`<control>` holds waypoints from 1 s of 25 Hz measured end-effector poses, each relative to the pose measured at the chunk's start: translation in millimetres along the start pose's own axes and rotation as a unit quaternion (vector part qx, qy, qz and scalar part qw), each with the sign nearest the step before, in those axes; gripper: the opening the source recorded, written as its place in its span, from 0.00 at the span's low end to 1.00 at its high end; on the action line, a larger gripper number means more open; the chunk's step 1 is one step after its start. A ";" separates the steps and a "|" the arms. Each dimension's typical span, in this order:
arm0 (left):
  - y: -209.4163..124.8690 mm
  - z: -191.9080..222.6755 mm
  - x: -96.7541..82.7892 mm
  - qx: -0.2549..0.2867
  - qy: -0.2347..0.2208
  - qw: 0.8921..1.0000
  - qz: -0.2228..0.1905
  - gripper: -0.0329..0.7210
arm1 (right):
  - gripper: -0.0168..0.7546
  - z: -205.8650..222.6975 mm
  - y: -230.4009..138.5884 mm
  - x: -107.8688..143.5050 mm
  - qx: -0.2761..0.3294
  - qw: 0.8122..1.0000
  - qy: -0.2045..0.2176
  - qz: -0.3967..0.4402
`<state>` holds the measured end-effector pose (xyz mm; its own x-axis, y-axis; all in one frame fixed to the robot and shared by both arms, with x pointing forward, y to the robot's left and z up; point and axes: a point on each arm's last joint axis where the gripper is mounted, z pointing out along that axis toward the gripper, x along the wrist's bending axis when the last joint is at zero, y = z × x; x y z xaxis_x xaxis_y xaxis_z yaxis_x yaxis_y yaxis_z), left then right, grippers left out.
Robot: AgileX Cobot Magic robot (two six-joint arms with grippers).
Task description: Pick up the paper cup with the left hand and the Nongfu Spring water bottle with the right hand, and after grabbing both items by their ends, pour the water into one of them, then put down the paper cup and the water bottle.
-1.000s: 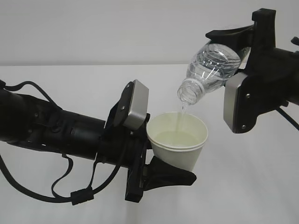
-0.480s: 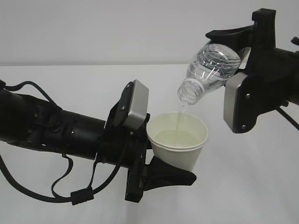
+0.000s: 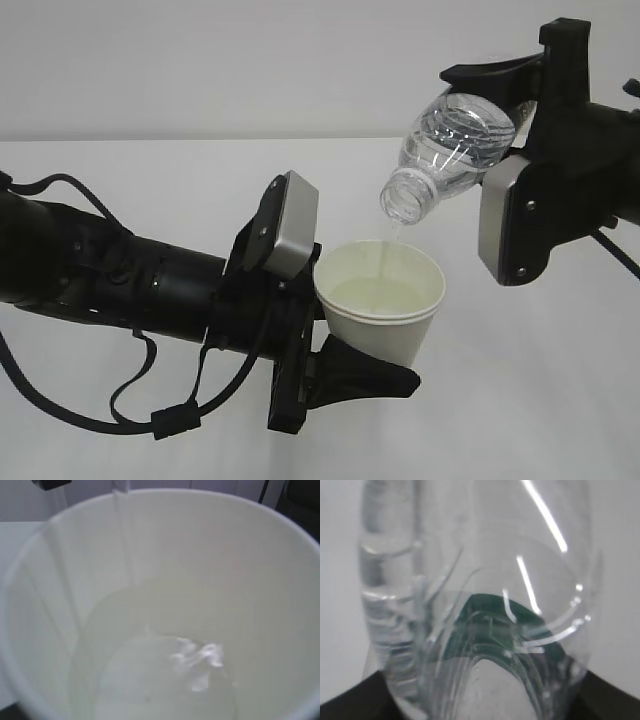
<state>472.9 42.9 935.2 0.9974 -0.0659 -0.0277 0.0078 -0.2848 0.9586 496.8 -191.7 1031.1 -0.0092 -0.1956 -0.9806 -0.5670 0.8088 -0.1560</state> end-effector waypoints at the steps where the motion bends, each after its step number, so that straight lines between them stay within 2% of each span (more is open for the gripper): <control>1: 0.0 0.0 0.0 0.000 0.000 1.000 0.000 0.63 | 0.63 0.0 0.0 0.0 0.000 1.000 0.000 0.000; 25: 0.0 0.0 0.0 0.000 0.000 1.000 0.000 0.63 | 0.63 0.0 0.0 0.0 0.000 1.000 0.000 -0.010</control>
<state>472.9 42.9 935.2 0.9974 -0.0659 -0.0277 0.0078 -0.2848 0.9586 496.8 -191.7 1031.1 0.0026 -0.2123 -0.9772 -0.5671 0.8045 -0.1763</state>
